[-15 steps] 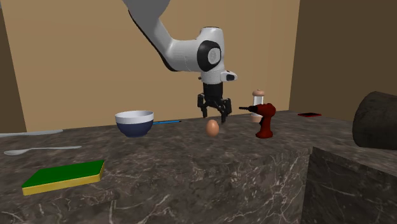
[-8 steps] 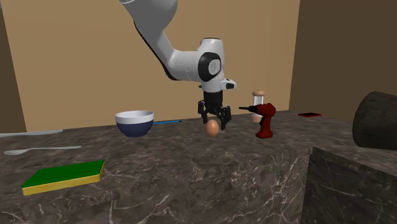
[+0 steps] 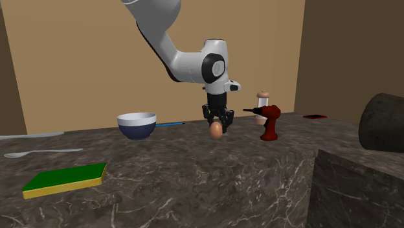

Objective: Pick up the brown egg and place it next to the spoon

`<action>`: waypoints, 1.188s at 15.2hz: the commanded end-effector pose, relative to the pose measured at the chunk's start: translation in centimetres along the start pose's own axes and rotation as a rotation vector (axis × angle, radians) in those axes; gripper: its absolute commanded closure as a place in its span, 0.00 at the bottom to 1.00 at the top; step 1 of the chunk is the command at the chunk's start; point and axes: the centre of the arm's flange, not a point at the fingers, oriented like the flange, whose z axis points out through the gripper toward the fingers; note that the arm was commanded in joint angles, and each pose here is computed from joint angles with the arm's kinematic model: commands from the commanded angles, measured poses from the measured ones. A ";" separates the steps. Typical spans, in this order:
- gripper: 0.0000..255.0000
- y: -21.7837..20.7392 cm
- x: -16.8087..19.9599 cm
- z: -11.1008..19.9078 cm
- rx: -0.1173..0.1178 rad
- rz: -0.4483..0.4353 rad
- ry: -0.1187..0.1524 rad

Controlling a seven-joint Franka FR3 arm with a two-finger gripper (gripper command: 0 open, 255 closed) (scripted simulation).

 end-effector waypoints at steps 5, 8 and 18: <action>1.00 0.0 0.0 0.0 0.000 0.000 -0.001; 1.00 0.0 0.0 0.0 0.000 0.000 -0.001; 1.00 -0.6 1.2 -5.1 0.000 0.000 -0.001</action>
